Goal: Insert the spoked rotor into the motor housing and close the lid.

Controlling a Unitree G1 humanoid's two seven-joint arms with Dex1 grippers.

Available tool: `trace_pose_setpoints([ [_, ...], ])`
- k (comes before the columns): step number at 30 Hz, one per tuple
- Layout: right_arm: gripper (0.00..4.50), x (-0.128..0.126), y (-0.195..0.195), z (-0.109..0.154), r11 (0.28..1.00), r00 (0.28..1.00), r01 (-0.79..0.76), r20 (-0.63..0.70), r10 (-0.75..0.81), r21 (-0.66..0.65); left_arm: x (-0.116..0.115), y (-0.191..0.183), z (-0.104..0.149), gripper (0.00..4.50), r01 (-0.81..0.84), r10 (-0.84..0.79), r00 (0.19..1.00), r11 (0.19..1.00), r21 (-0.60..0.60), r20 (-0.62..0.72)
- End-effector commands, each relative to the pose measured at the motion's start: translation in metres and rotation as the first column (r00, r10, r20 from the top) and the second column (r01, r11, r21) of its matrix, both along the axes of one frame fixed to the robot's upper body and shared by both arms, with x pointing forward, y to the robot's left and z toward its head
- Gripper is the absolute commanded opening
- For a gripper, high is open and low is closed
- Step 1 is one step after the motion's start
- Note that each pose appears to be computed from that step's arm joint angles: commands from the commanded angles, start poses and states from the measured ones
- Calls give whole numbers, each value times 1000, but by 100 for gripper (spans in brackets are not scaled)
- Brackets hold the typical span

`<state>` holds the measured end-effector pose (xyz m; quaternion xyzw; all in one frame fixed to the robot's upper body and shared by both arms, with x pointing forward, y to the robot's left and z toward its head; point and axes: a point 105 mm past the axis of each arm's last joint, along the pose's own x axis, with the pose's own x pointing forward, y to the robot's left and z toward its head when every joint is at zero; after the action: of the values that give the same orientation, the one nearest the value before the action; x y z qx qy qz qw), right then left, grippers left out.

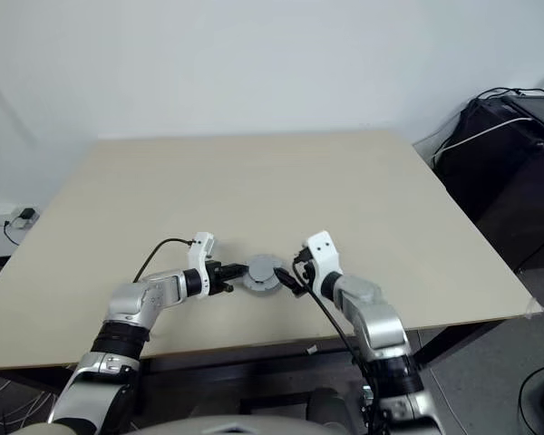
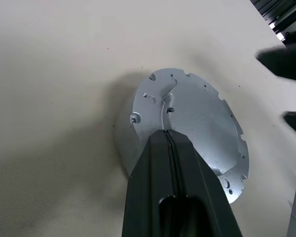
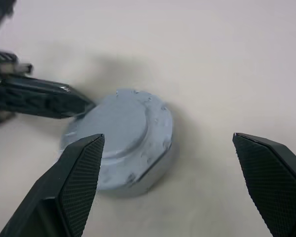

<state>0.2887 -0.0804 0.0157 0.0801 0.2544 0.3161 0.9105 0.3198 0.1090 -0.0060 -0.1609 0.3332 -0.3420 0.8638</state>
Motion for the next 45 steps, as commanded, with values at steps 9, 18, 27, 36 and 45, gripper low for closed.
trace_pose_setpoints([
  [9,446,-5,11,-9,915,931,270,-325,-168,299,-9,-7,-11,0,46,-44,998,998,33,-42],
  [18,446,11,26,-6,845,894,345,-418,-163,409,-10,-3,-12,0,33,-32,999,999,41,-37],
  [27,446,12,54,18,780,911,276,-411,-26,561,-14,-2,-14,0,26,-24,999,999,40,-42],
  [36,446,16,67,11,821,905,251,-425,-11,513,-15,-5,-14,0,27,-26,999,999,37,-41],
  [45,446,18,76,0,850,891,232,-454,9,473,-15,-3,-14,0,24,-23,999,999,41,-39],
])
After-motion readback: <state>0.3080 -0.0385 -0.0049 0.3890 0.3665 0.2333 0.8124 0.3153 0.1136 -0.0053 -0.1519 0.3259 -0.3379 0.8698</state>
